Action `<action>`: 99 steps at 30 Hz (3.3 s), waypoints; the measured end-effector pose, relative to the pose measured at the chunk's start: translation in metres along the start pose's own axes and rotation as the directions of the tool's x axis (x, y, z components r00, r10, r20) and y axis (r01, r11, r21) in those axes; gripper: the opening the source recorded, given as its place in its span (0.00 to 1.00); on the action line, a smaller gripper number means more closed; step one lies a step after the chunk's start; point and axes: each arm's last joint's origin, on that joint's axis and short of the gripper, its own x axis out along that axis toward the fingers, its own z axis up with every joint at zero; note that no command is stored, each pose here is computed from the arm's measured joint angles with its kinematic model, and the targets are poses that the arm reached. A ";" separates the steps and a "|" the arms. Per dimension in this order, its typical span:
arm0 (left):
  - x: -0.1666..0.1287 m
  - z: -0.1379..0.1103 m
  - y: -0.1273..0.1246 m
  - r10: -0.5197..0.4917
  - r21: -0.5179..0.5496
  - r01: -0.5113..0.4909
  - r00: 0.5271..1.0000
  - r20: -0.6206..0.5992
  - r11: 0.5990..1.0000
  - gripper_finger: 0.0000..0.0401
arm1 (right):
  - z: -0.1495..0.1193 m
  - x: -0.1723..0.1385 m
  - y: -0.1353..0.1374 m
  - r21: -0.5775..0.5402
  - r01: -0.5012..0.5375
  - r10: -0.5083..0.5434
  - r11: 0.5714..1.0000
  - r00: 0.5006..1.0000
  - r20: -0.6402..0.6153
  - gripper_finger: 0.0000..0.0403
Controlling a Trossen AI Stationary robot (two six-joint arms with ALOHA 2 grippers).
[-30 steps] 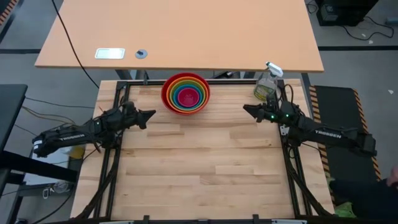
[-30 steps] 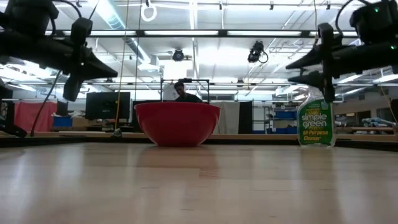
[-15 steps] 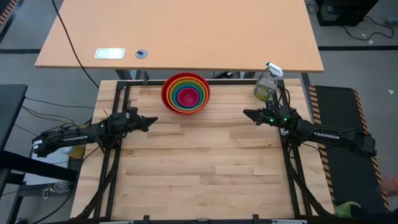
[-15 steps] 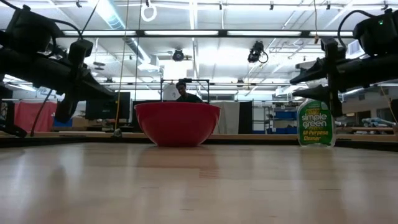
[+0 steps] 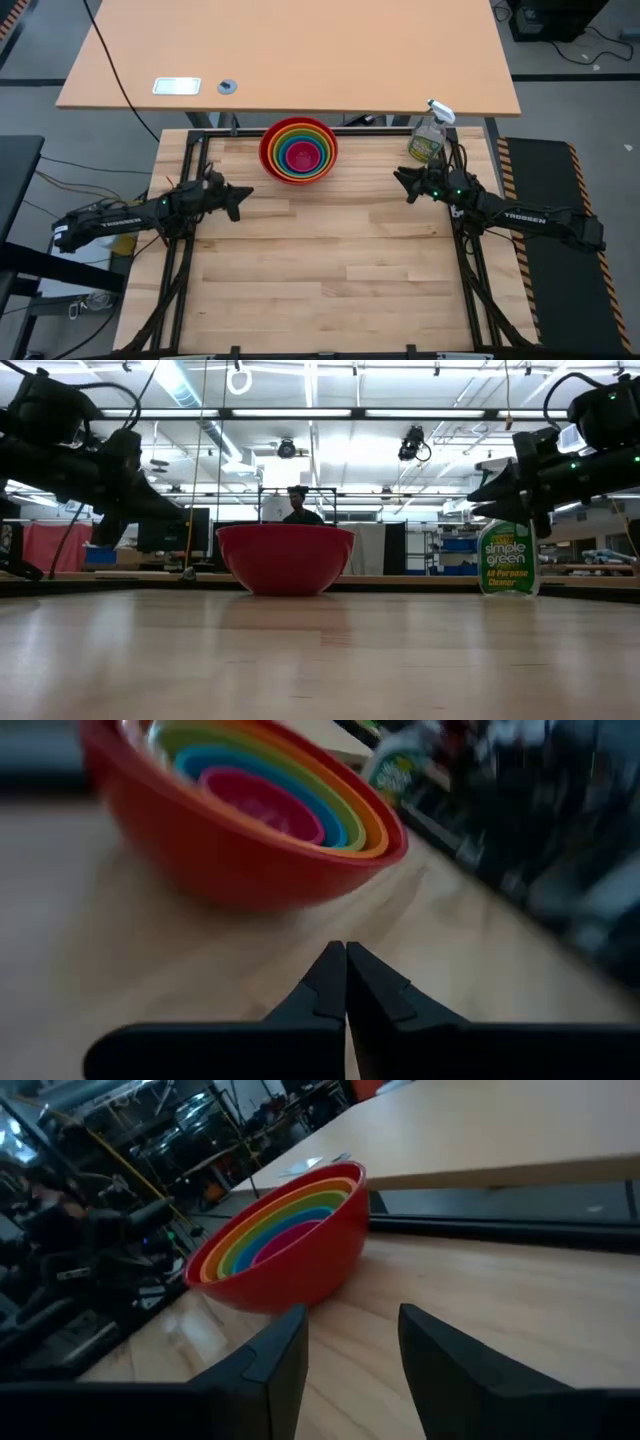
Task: Nest bowls inside each other
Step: Return to Home Position
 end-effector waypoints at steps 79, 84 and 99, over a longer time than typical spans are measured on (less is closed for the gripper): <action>0.000 0.000 0.000 0.002 0.384 -0.002 1.000 -0.001 0.923 0.02 | 0.000 0.000 0.000 -0.025 -0.004 0.004 1.000 1.000 -0.001 0.41; 0.000 0.000 0.000 0.002 0.384 -0.002 1.000 -0.001 0.923 0.02 | 0.000 0.000 0.000 -0.025 -0.005 0.005 1.000 1.000 -0.001 0.41; 0.000 0.000 0.000 0.002 0.384 -0.001 1.000 -0.001 0.923 0.02 | 0.000 0.000 0.000 -0.025 -0.005 0.005 1.000 1.000 -0.001 0.41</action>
